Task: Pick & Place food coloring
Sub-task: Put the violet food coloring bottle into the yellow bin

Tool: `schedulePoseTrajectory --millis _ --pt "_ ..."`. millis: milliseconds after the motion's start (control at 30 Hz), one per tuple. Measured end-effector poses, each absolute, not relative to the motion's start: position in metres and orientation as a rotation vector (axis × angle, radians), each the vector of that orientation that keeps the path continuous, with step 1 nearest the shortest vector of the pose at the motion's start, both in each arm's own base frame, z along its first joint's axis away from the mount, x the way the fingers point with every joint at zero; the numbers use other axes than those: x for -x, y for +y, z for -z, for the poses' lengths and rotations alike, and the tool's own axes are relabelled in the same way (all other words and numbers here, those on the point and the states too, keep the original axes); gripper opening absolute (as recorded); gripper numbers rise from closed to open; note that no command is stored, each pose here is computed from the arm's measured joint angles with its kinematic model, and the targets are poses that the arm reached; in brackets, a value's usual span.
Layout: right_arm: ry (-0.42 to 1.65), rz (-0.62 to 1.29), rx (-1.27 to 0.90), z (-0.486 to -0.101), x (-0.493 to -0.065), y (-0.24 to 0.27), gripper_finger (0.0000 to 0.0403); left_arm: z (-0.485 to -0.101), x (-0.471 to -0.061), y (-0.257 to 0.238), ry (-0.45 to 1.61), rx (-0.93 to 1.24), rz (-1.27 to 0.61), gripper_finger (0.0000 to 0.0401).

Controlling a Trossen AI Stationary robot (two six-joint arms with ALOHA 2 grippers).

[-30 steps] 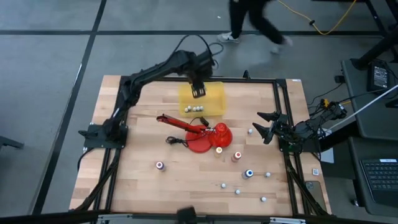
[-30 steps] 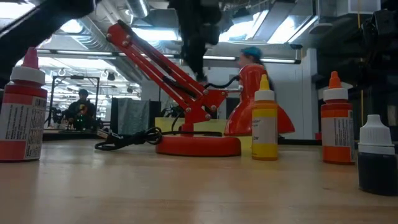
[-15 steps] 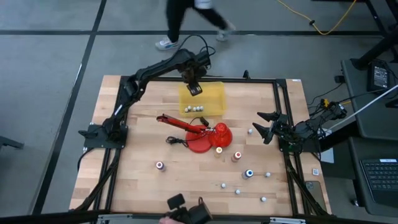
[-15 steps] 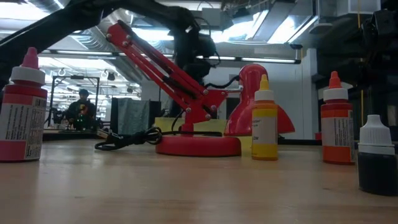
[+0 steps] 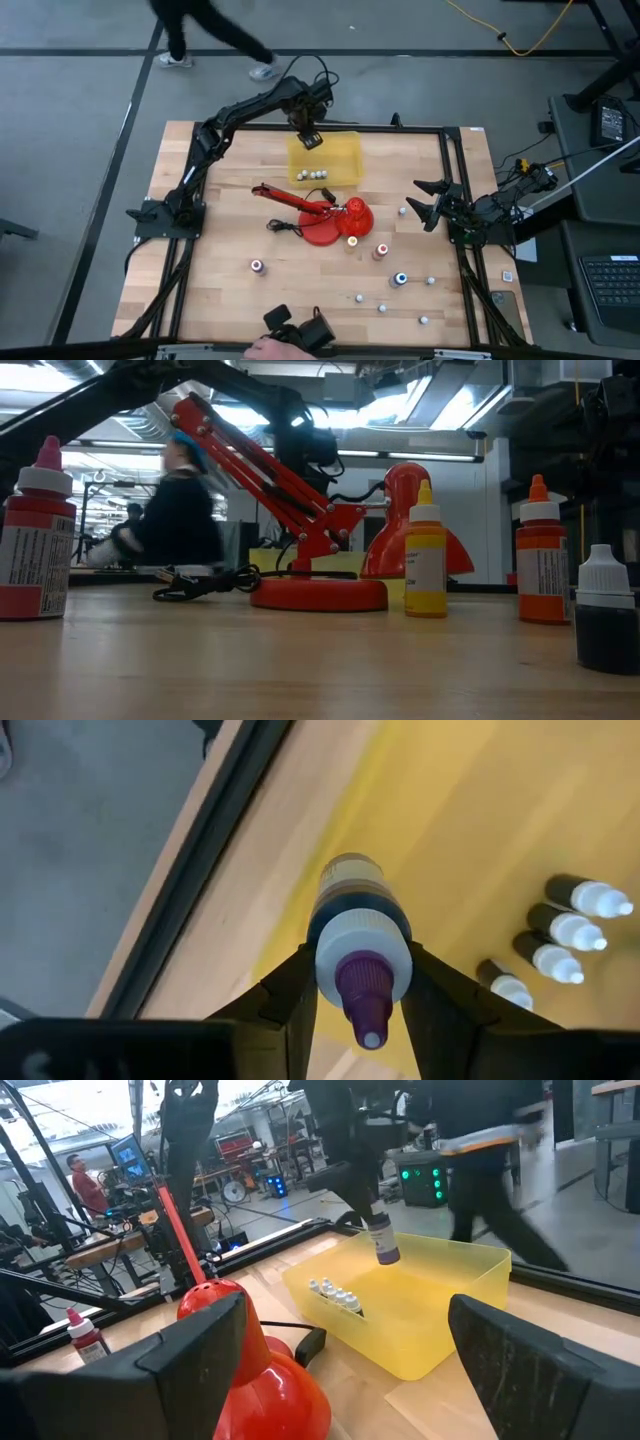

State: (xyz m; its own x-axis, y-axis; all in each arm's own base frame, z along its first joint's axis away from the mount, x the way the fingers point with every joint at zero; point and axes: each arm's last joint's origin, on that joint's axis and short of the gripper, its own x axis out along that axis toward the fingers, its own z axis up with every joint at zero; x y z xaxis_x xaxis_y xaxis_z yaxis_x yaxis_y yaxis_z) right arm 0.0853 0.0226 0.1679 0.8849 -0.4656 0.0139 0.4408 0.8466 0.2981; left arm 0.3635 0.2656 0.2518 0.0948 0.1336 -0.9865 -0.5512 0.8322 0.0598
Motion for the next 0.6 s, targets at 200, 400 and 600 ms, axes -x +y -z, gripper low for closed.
schedulePoseTrajectory --millis 200,400,600 --pt "-0.087 0.478 -0.294 -0.168 -0.085 0.023 0.0347 -0.241 -0.358 0.267 1.435 0.394 -0.525 0.0125" --pt "-0.087 0.478 -0.294 -0.168 -0.085 0.023 0.0347 -0.222 -0.355 0.265 1.478 0.399 -0.523 0.0122" --pt "-0.086 0.478 -0.293 -0.168 -0.085 0.023 0.0347 -0.222 -0.356 0.268 1.465 0.378 -0.547 0.0128"
